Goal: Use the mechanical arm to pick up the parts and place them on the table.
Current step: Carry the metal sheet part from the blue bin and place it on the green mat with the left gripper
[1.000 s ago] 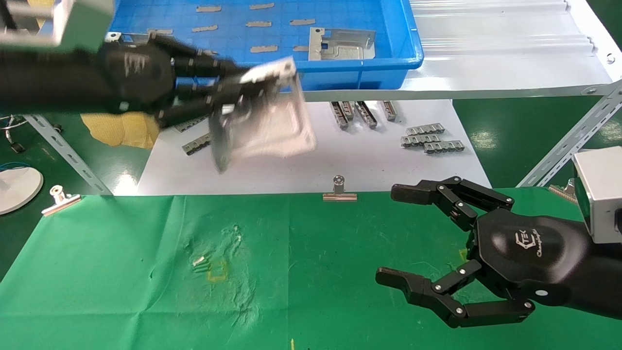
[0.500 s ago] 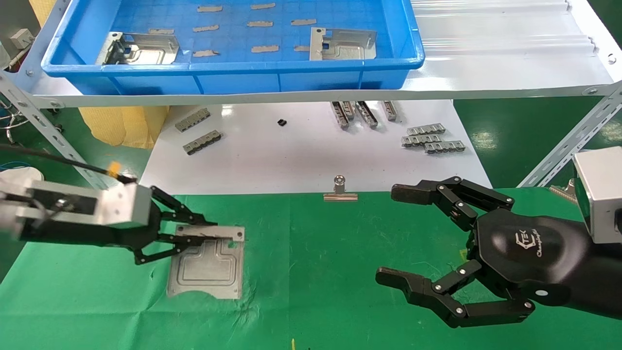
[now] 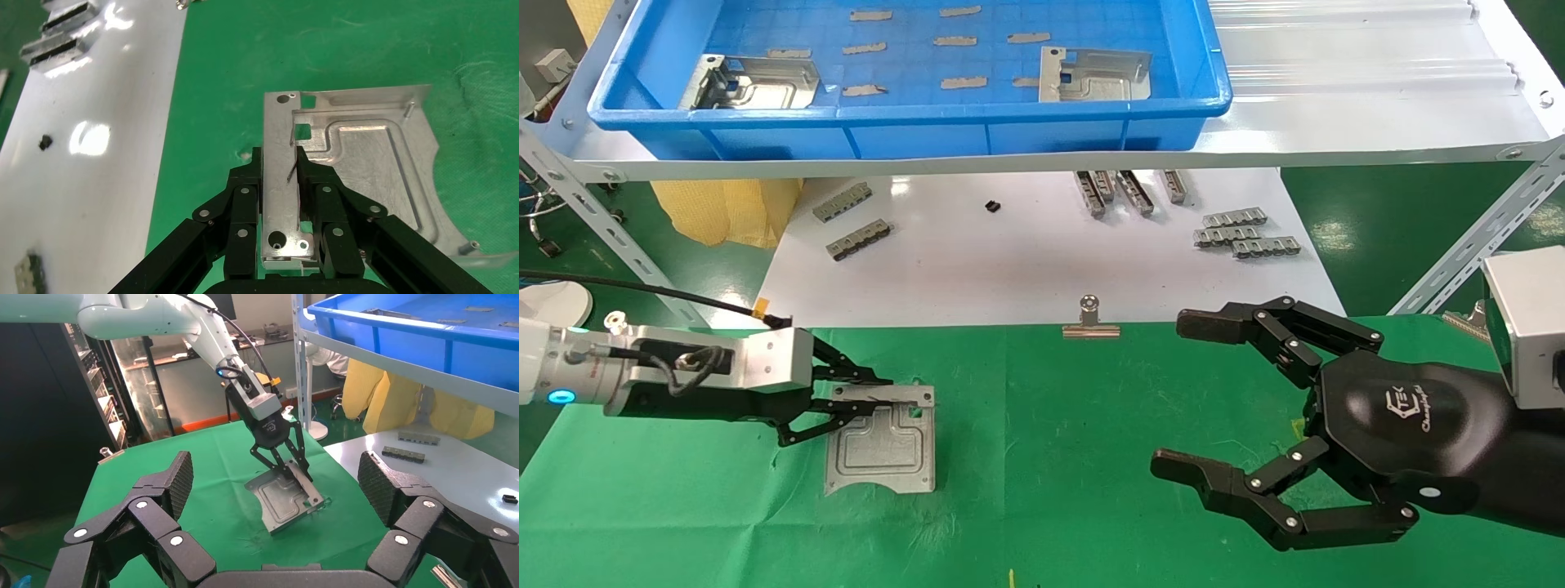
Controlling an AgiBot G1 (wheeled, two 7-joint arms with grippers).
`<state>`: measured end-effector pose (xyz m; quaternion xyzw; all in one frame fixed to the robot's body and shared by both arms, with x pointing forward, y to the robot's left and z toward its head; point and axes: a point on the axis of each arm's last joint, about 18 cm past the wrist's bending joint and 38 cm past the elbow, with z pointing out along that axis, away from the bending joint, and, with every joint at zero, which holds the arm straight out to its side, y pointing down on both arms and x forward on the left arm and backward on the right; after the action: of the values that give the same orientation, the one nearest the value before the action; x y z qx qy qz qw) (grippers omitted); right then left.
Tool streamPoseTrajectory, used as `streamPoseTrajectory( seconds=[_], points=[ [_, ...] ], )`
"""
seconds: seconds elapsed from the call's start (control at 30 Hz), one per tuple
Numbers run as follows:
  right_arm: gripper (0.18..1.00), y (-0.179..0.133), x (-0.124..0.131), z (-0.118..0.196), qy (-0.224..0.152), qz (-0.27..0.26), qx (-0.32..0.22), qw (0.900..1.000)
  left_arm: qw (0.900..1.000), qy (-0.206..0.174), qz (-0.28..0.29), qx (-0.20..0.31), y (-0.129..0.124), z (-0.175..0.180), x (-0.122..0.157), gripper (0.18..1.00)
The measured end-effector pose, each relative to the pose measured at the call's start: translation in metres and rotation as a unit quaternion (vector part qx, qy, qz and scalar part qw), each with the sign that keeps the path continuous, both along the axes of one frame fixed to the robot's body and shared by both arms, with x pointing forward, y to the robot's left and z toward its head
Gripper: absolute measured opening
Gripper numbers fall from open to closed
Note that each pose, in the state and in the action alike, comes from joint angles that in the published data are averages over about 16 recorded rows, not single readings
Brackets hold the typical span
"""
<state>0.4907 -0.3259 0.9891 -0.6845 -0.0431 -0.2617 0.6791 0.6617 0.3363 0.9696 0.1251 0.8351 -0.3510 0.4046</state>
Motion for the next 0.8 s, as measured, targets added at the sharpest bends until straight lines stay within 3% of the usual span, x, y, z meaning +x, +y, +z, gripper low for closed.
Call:
streamPoseTrajectory(
  seconds=[0.27, 0.47, 0.8],
  points=[
    [1.0, 0.0, 0.0, 0.0, 0.0, 0.0, 0.0, 1.0, 0.9999, 0.004, -0.009, -0.005, -0.001, -0.003, -0.002, 0.334],
    [1.0, 0.0, 0.0, 0.0, 0.0, 0.0, 0.0, 1.0, 0.9986, 0.022, -0.012, -0.047, 0.003, -0.006, -0.009, 0.409],
    [1.0, 0.0, 0.0, 0.0, 0.0, 0.0, 0.0, 1.0, 0.9878, 0.064, 0.001, -0.142, 0.015, -0.019, -0.02, 0.618]
  ],
)
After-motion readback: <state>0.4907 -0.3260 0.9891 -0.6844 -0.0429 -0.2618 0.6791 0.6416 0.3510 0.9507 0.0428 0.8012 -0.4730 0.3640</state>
